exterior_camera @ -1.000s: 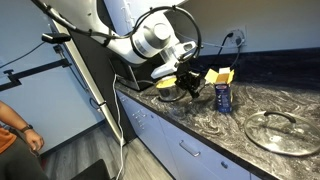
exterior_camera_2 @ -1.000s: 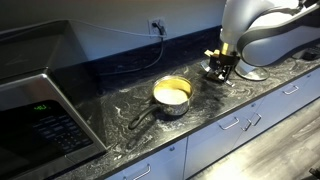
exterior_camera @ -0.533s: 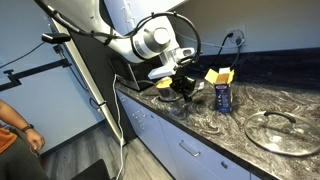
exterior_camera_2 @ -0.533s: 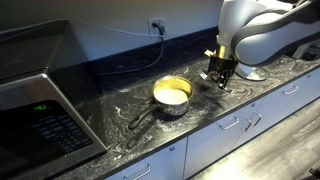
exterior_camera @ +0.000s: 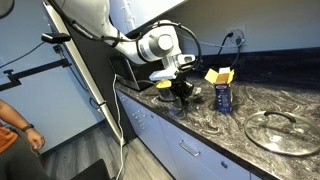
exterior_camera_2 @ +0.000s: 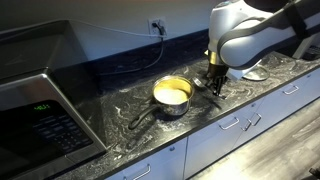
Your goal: Use the silver fork to stir the contents in the silver pot on the left.
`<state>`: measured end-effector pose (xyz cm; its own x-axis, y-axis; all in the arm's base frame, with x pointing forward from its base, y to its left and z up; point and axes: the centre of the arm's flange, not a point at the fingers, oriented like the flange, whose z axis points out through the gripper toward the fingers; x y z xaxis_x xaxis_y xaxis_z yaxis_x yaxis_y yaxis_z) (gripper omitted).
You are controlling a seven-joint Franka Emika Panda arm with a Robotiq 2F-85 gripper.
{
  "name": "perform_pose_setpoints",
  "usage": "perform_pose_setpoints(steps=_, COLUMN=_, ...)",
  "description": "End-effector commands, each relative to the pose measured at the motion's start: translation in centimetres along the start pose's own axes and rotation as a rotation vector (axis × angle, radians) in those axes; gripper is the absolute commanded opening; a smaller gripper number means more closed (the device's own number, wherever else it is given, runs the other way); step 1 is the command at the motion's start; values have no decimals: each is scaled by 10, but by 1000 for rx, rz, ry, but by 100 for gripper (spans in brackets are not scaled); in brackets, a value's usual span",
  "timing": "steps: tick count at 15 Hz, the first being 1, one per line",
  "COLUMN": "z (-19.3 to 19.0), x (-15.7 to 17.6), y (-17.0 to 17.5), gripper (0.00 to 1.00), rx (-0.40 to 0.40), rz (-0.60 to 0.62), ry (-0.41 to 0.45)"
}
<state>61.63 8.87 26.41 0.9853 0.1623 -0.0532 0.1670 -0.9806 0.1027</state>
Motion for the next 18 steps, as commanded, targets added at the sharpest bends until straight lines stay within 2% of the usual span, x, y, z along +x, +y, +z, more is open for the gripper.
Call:
perform_pose_setpoints(steps=1, z=4, x=14, y=-2, gripper=4, rx=17, rz=13, ry=-56)
perform_pose_setpoints(steps=4, z=8, x=14, y=-5, gripper=4, rx=28, rz=18, ry=-117)
perform_pose_setpoints(steps=5, z=7, x=13, y=-6, gripper=29, rx=26, rz=17, ry=-130)
perform_pose_setpoints(steps=6, z=6, x=12, y=-7, gripper=40, rx=25, rz=14, ry=-141)
perform_pose_setpoints(steps=10, z=-10, x=3, y=-7, gripper=69, rx=7, rz=20, ry=-128)
perform_pose_setpoints(steps=14, z=-48, x=-32, y=3, gripper=97, rx=6, rz=34, ry=-39)
perform_pose_setpoints(steps=15, z=-60, x=-41, y=7, gripper=100, rx=11, rz=40, ry=-9)
perform_pose_setpoints(steps=18, z=-93, x=-71, y=20, gripper=100, rx=49, rz=65, ry=93)
